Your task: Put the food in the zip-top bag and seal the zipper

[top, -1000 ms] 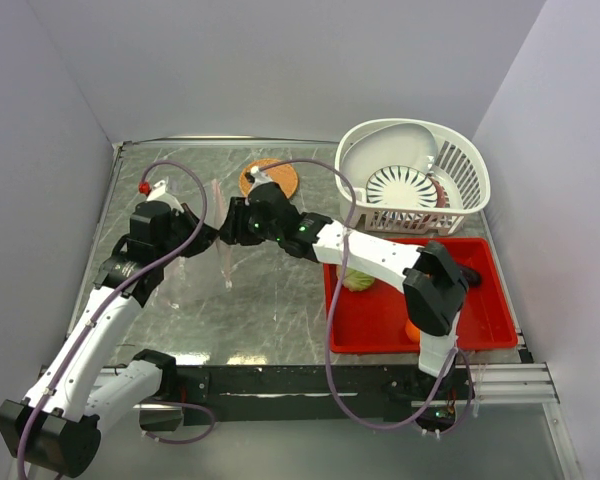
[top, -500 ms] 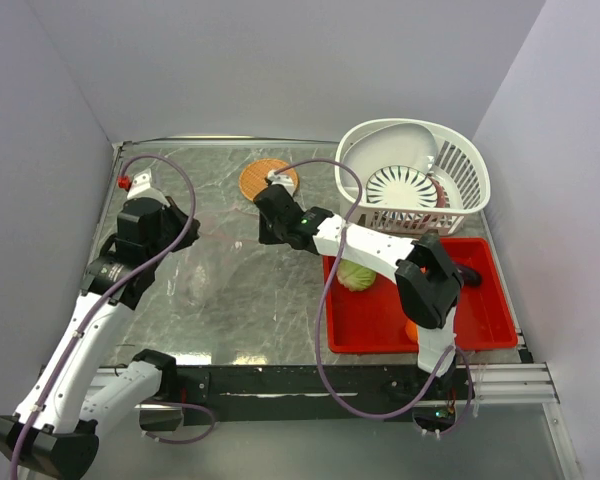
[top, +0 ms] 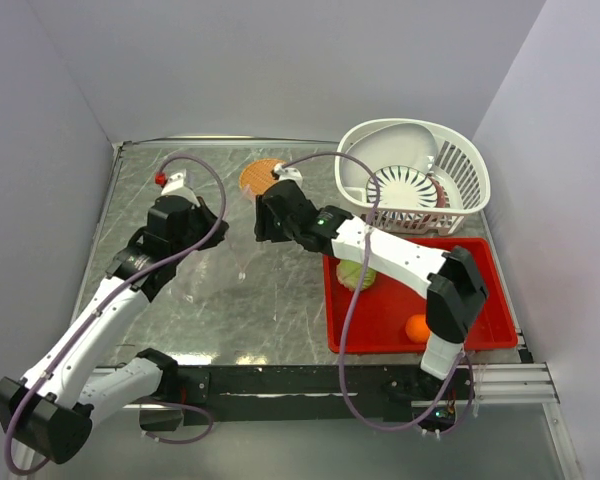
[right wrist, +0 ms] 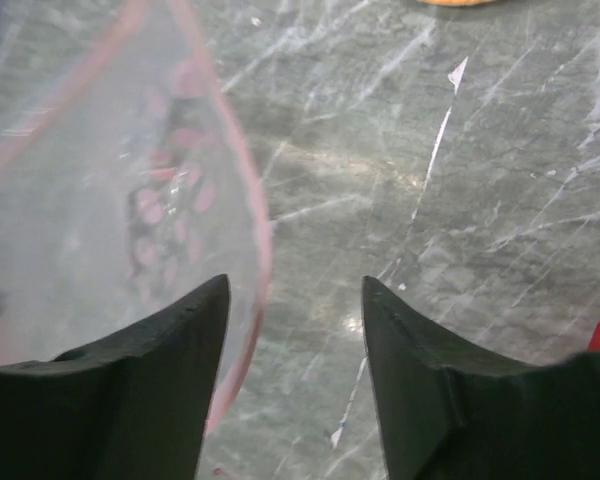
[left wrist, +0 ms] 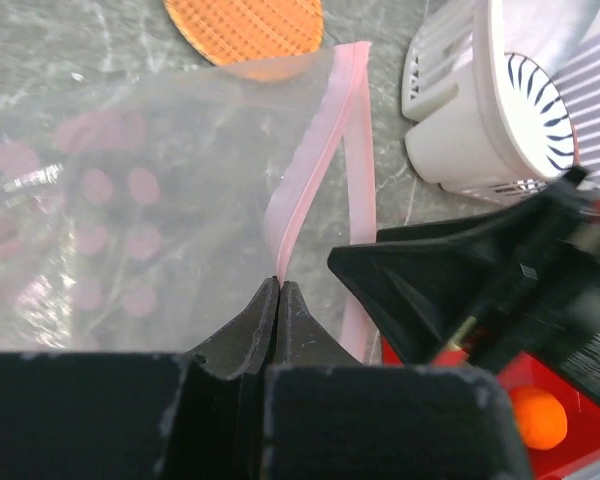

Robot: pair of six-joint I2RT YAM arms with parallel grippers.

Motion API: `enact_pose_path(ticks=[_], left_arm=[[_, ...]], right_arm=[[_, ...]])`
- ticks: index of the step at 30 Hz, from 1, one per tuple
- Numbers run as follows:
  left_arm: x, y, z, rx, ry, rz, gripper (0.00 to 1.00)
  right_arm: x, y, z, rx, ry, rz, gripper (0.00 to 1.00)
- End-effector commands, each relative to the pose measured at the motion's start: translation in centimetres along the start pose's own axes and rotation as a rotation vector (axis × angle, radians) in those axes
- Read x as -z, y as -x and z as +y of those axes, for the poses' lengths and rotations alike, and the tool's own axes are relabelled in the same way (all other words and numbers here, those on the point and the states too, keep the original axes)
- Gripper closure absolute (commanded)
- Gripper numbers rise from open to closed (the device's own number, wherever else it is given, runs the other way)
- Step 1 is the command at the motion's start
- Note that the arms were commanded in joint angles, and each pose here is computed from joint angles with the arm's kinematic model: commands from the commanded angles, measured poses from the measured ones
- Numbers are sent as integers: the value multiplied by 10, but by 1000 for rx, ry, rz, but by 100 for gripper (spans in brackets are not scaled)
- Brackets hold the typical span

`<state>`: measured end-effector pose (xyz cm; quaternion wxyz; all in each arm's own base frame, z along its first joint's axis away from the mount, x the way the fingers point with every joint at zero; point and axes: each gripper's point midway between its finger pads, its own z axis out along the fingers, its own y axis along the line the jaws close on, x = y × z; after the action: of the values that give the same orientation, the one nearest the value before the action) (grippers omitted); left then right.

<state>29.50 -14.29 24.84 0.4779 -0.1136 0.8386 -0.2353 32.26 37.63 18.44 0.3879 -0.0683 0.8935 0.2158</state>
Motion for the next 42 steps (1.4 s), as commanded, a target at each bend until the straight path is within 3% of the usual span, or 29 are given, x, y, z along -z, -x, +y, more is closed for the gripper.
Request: enact_pose_path(ticks=[1, 7, 13, 15, 17, 22, 33, 42], left_arm=[[-8, 4, -17, 14, -68, -30, 99], [-15, -5, -24, 16, -105, -9, 99], [-16, -8, -31, 14, -145, 2, 99], [-15, -10, -33, 13, -157, 9, 99], [-14, -10, -35, 10, -162, 11, 99], [-13, -12, -35, 5, -166, 19, 99], [-14, -14, -37, 3, -165, 26, 99], [-15, -15, -36, -8, -155, 35, 99]], right_arm=[[38, 23, 6, -14, 24, -78, 35], [84, 37, -25, -82, -58, -170, 31], [121, -4, -99, -205, -219, -211, 20], [121, -29, -135, -234, -303, -200, 12], [124, -49, -159, -296, -324, -186, 5], [118, -70, -205, -460, -285, -186, 0], [82, -67, -213, -504, -192, -176, 0], [69, -95, -235, -509, -333, -84, 0]])
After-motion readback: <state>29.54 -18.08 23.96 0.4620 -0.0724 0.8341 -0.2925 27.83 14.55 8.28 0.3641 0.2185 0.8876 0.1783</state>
